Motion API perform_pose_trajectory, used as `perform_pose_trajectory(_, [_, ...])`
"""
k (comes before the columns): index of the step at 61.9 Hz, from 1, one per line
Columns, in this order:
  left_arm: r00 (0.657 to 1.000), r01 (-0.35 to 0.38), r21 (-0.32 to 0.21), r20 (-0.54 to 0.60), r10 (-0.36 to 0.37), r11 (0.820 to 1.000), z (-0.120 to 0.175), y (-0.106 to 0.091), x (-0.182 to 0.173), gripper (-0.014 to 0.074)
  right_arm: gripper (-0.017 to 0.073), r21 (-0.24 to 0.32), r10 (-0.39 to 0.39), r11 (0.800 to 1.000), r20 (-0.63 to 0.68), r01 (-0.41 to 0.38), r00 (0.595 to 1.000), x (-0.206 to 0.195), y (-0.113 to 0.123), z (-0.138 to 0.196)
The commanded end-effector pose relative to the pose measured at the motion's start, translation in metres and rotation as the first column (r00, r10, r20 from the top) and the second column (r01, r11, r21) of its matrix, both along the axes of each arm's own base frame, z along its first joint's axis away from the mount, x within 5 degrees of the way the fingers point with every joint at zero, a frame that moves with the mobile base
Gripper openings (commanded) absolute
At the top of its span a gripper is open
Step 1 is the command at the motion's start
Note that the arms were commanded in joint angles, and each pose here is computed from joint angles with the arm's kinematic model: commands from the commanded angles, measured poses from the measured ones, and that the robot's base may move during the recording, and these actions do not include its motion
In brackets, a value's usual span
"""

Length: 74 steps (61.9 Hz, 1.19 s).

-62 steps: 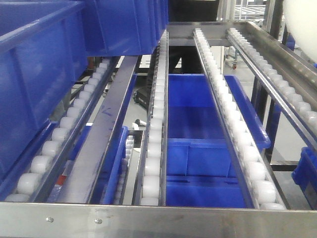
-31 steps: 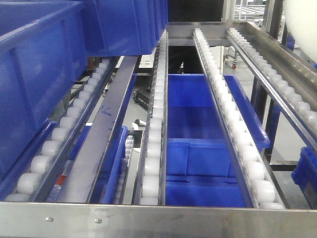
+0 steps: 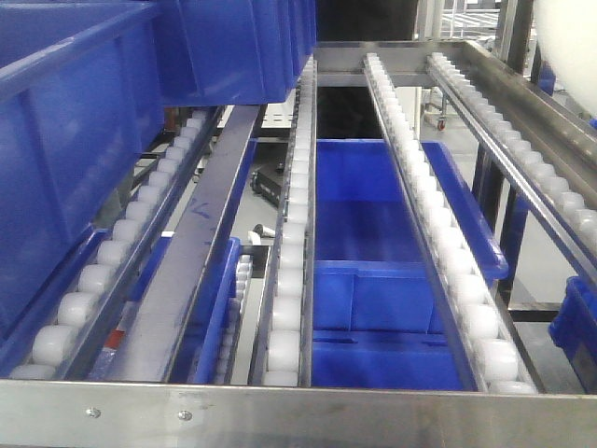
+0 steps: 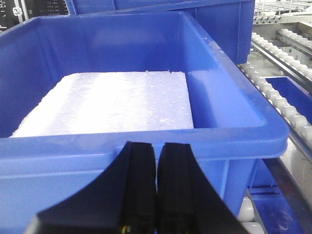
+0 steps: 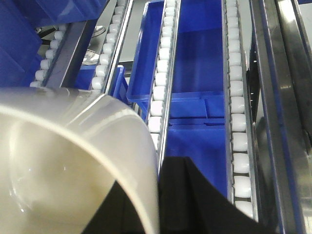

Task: Move white bin to right shelf second layer
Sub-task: 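Position the base in front of the roller-track shelf, then swing the held bin with the right gripper over the roller track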

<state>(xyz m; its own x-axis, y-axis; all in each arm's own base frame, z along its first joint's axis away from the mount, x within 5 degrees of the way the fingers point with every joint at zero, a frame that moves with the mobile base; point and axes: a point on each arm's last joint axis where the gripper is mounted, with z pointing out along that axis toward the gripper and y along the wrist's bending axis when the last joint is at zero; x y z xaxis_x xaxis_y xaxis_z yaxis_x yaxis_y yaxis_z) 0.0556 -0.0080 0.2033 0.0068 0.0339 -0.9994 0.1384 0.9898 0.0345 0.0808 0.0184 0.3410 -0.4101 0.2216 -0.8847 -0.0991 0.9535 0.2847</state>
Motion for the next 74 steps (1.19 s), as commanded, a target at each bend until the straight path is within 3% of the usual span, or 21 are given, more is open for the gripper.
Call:
perform_pose_trajectory(1, [0.998,-0.002,-0.017,0.06,0.003,1.0,-0.004,0.0,0.0,0.0085,0.0049,0.026,-0.017,1.0,0.114,0.014,0.993,0.003,-0.001,0.018])
perform_pose_trajectory(20, [0.998,-0.002,-0.017,0.06,0.003,1.0,-0.004,0.0,0.0,0.0085,0.0049,0.065,-0.007,0.998,-0.02,0.008,1.0,0.044,0.006,0.017])
perform_pose_trajectory(47, [0.998,-0.002,-0.017,0.06,0.003,1.0,-0.004,0.0,0.0,0.0085,0.0049,0.057,-0.024,0.998,-0.236,0.038,0.971,0.171,0.02,-0.006])
perform_pose_trajectory(74, [0.998,-0.002,-0.017,0.06,0.003,1.0,-0.004,0.0,0.0,0.0085,0.0049,0.048,0.098,0.995,-0.303,-0.087,0.948,0.231,0.068,-0.018])
